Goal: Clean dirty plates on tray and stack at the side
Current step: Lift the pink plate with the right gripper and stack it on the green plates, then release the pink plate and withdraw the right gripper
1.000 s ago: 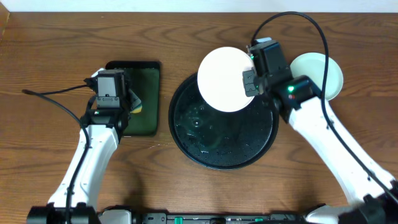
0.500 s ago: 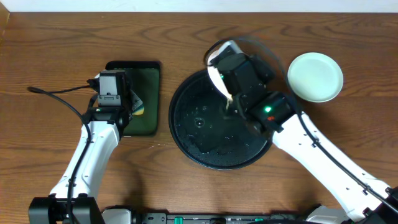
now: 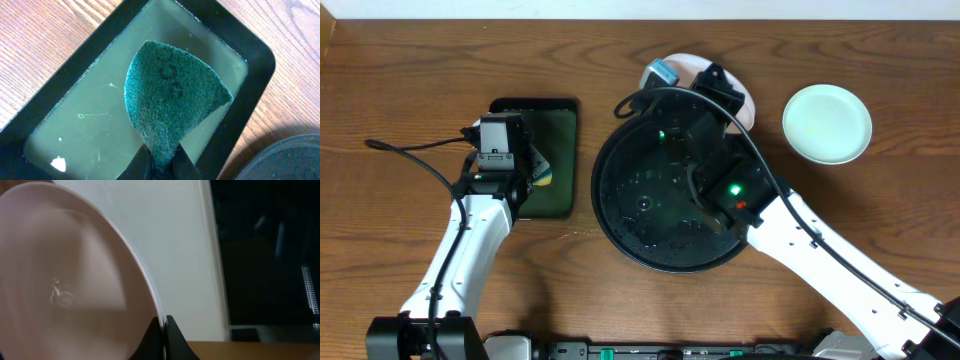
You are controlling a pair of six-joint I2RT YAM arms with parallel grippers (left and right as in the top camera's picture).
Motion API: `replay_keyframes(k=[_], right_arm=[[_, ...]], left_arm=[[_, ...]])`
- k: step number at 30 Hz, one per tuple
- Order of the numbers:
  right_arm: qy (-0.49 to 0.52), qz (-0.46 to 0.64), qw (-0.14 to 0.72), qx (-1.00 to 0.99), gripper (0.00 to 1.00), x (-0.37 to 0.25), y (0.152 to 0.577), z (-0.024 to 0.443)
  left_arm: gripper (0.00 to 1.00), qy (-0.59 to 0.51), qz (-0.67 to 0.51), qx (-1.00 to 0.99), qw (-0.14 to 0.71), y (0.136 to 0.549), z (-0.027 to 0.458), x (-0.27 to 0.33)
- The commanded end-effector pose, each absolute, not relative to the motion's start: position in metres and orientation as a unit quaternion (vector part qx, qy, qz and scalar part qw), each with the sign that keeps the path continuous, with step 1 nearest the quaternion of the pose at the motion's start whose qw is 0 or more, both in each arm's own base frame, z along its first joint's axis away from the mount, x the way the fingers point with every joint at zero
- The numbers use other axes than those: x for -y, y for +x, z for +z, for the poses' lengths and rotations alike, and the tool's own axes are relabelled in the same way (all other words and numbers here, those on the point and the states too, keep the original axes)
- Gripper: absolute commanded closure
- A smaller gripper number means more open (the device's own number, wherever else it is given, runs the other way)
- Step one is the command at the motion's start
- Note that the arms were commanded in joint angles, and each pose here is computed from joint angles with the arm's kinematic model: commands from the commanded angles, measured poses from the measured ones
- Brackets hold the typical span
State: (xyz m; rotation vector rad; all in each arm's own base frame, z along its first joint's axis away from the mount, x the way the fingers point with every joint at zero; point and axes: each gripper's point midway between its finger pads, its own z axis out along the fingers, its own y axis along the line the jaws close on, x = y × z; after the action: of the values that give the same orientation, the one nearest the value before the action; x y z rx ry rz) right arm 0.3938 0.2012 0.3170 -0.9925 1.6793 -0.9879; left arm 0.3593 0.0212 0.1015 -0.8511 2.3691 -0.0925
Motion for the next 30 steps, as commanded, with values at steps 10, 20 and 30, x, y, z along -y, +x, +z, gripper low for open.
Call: replay_keyframes(k=[10, 20, 30], right_arm=[[-0.199, -0.239, 0.433, -0.846, 0.99, -0.143, 0.421, 0.225], [0.093, -0.031, 0.394, -0.914, 0.99, 0.023, 0.447, 0.201], [0.379, 0.053, 0.293, -0.876, 0.99, 0.161, 0.421, 0.118]], left_arm=[[0.92, -0.320, -0.027, -0.899, 0.298, 0.357, 0.096, -0.024], [0.92, -0.320, -0.026, -0.900, 0.295, 0.355, 0.095, -0.024], [0.92, -0.320, -0.026, -0.900, 0.295, 0.355, 0.095, -0.024]])
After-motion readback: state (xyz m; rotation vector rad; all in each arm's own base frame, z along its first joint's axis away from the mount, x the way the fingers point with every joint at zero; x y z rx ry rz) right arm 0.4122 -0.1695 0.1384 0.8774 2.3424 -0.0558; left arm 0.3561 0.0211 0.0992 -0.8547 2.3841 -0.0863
